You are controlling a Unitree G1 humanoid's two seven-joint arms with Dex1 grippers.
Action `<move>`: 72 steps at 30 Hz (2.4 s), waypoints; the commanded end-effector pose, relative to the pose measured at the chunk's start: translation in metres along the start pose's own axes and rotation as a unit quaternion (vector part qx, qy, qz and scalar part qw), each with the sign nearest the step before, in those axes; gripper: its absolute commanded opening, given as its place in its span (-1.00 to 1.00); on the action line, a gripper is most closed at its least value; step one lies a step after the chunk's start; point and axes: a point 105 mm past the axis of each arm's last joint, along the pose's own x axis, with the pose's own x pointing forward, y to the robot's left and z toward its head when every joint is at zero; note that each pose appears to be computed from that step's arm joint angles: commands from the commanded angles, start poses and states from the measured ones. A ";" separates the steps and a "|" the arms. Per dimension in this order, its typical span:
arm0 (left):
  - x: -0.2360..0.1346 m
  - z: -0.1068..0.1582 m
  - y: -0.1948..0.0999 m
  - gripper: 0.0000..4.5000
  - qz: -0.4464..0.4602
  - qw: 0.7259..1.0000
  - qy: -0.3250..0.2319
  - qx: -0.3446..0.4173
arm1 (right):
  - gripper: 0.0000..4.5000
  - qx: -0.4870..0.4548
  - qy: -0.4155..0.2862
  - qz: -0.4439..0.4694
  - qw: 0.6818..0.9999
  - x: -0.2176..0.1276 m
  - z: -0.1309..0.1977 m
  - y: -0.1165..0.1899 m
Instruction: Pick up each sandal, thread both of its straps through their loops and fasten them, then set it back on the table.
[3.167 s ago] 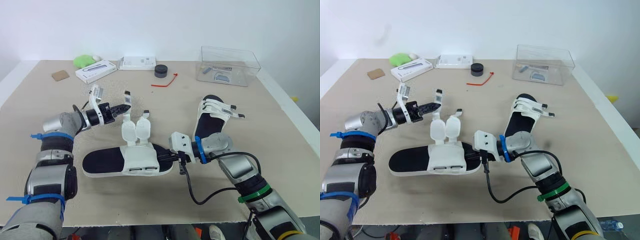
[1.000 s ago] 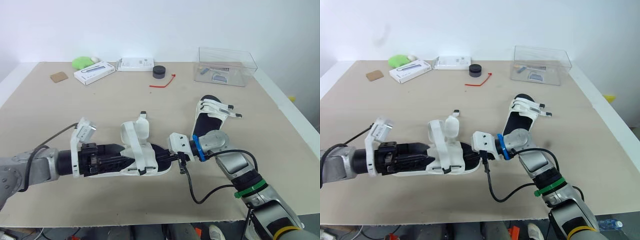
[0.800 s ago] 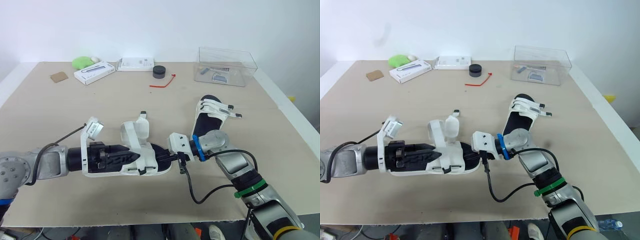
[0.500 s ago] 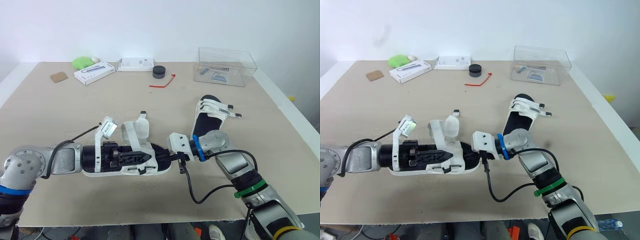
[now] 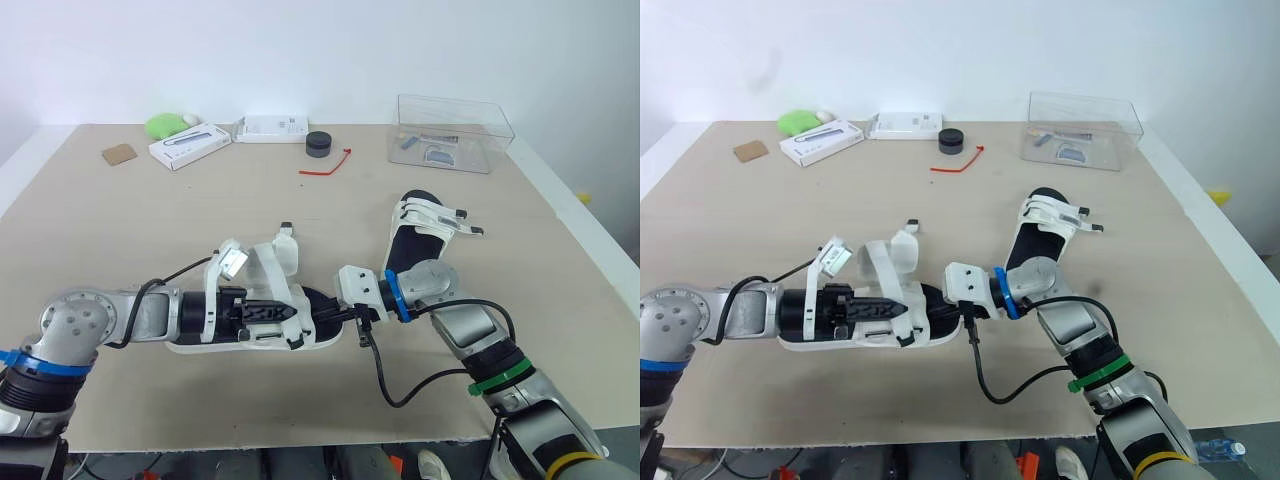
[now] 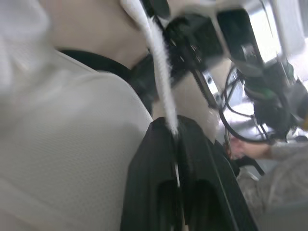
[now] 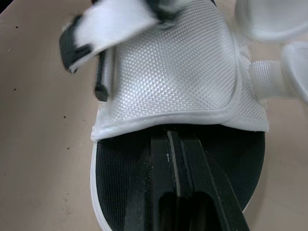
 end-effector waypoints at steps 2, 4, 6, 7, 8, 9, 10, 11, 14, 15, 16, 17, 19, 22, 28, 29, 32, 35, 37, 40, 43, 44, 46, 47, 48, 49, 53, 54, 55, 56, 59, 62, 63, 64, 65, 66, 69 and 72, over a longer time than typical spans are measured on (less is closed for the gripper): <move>-0.009 0.025 -0.002 -0.96 -0.012 0.999 -0.045 0.008 | -1.00 0.004 0.024 0.003 1.000 0.000 -0.009 0.001; -0.013 0.029 -0.001 -0.96 -0.017 0.999 -0.049 0.009 | -1.00 0.004 0.024 0.002 1.000 0.000 -0.009 0.000; -0.018 0.032 0.002 -0.96 -0.022 0.999 -0.047 0.008 | -1.00 0.004 0.024 0.001 1.000 0.000 -0.009 0.000; -0.022 0.033 0.001 -0.96 -0.031 0.999 -0.038 0.010 | -1.00 0.004 0.025 0.001 1.000 -0.001 -0.009 0.000; -0.025 0.033 -0.003 -0.96 -0.045 0.998 -0.028 0.015 | -1.00 0.004 0.025 0.001 1.000 -0.001 -0.009 0.001; -0.028 0.033 -0.005 -0.96 -0.055 0.998 -0.020 0.016 | -1.00 0.005 0.026 0.001 1.000 -0.001 -0.009 0.001; -0.029 0.032 -0.006 -0.96 -0.063 0.998 -0.013 0.016 | -1.00 0.005 0.026 0.001 1.000 -0.001 -0.009 0.001; -0.030 0.032 -0.007 -0.96 -0.071 0.997 -0.008 0.013 | -1.00 0.005 0.026 0.001 1.000 -0.001 -0.010 0.001; -0.032 0.034 -0.011 -0.96 -0.094 0.995 0.003 0.009 | -1.00 0.006 0.027 -0.001 1.000 -0.002 -0.010 0.001; -0.033 0.034 -0.013 -0.96 -0.105 0.994 0.006 0.005 | -1.00 0.006 0.028 -0.001 1.000 -0.002 -0.010 0.001; -0.034 0.035 -0.016 -0.96 -0.117 0.993 0.010 0.000 | -1.00 0.006 0.027 -0.002 1.000 -0.002 -0.010 0.001; -0.035 0.034 -0.018 -0.96 -0.124 0.992 0.018 -0.003 | -1.00 0.007 0.027 -0.003 1.000 -0.002 -0.010 0.001; -0.035 0.029 -0.018 -0.96 -0.124 0.992 0.039 0.001 | -1.00 0.007 0.027 -0.003 1.000 -0.002 -0.010 0.001; -0.034 0.028 -0.010 -0.96 -0.110 0.993 0.039 0.004 | -1.00 0.008 0.026 -0.004 1.000 -0.002 -0.010 0.002; -0.038 0.024 -0.004 -0.96 -0.109 0.993 0.054 0.005 | -1.00 0.013 0.026 -0.005 1.000 -0.002 -0.010 0.005; -0.039 0.022 -0.003 -0.96 -0.106 0.993 0.060 0.008 | -1.00 0.013 0.027 -0.005 1.000 -0.002 -0.010 0.005; -0.040 0.019 -0.003 -0.96 -0.111 0.991 0.069 0.012 | -1.00 0.013 0.028 -0.006 0.999 -0.002 -0.011 0.005; -0.040 0.015 -0.002 -0.96 -0.110 0.990 0.084 0.021 | -1.00 0.013 0.029 -0.005 0.999 -0.003 -0.011 0.006; -0.040 0.016 0.000 -0.96 -0.106 0.991 0.082 0.024 | -1.00 0.012 0.030 -0.005 0.999 -0.003 -0.011 0.006; -0.039 0.017 -0.001 -0.96 -0.112 0.990 0.085 0.029 | -1.00 0.011 0.030 -0.006 0.999 -0.002 -0.011 0.006; -0.038 0.015 0.002 -0.96 -0.106 0.990 0.091 0.035 | -1.00 0.010 0.030 -0.005 0.999 -0.002 -0.011 0.006; -0.037 0.014 0.003 -0.96 -0.105 0.990 0.092 0.036 | -1.00 0.010 0.030 -0.005 0.999 -0.002 -0.011 0.006; -0.037 0.014 0.002 -0.96 -0.109 0.989 0.093 0.035 | -1.00 0.009 0.030 -0.005 0.999 -0.002 -0.011 0.007; -0.037 0.013 0.001 -0.96 -0.111 0.989 0.094 0.035 | -1.00 0.009 0.031 -0.005 0.999 -0.002 -0.011 0.006; -0.036 0.013 0.001 -0.96 -0.114 0.988 0.096 0.037 | -1.00 0.009 0.031 -0.006 0.999 -0.002 -0.011 0.006; -0.035 0.012 0.000 -0.96 -0.115 0.988 0.099 0.038 | -1.00 0.008 0.031 -0.006 0.999 -0.002 -0.011 0.006; -0.031 0.010 0.000 -0.96 -0.119 0.987 0.103 0.046 | -1.00 0.008 0.031 -0.006 0.999 -0.002 -0.011 0.007; -0.030 0.011 0.000 -0.96 -0.119 0.986 0.103 0.048 | -1.00 0.007 0.031 -0.006 0.999 -0.002 -0.011 0.007; -0.029 0.012 -0.001 -0.96 -0.120 0.986 0.102 0.052 | -1.00 0.007 0.031 -0.006 0.999 -0.002 -0.011 0.007; -0.028 0.013 -0.001 -0.96 -0.121 0.986 0.102 0.053 | -1.00 0.008 0.031 -0.006 0.999 -0.001 -0.011 0.007; -0.028 0.013 -0.003 -0.96 -0.127 0.984 0.112 0.061 | -1.00 0.008 0.030 -0.006 1.000 -0.001 -0.010 0.007; -0.028 0.006 -0.003 -0.96 -0.124 0.980 0.133 0.077 | -1.00 0.008 0.030 -0.007 0.999 -0.001 -0.010 0.007; -0.029 0.002 -0.002 -0.96 -0.121 0.978 0.142 0.090 | -1.00 0.008 0.030 -0.008 0.999 -0.001 -0.010 0.007; -0.029 -0.003 -0.002 -0.96 -0.119 0.976 0.152 0.101 | -1.00 0.009 0.029 -0.009 0.999 -0.001 -0.010 0.007; -0.030 -0.006 -0.002 -0.96 -0.118 0.974 0.159 0.108 | -1.00 0.010 0.029 -0.009 0.999 -0.001 -0.010 0.007; -0.031 -0.008 -0.002 -0.96 -0.117 0.973 0.164 0.114 | -1.00 0.010 0.029 -0.010 0.999 -0.001 -0.010 0.007; -0.031 -0.016 0.002 -0.96 -0.103 0.971 0.173 0.130 | -1.00 0.011 0.029 -0.009 0.999 0.000 -0.011 0.008; -0.028 -0.016 0.011 -0.96 -0.071 0.974 0.158 0.144 | -1.00 0.011 0.028 -0.009 0.999 0.000 -0.011 0.007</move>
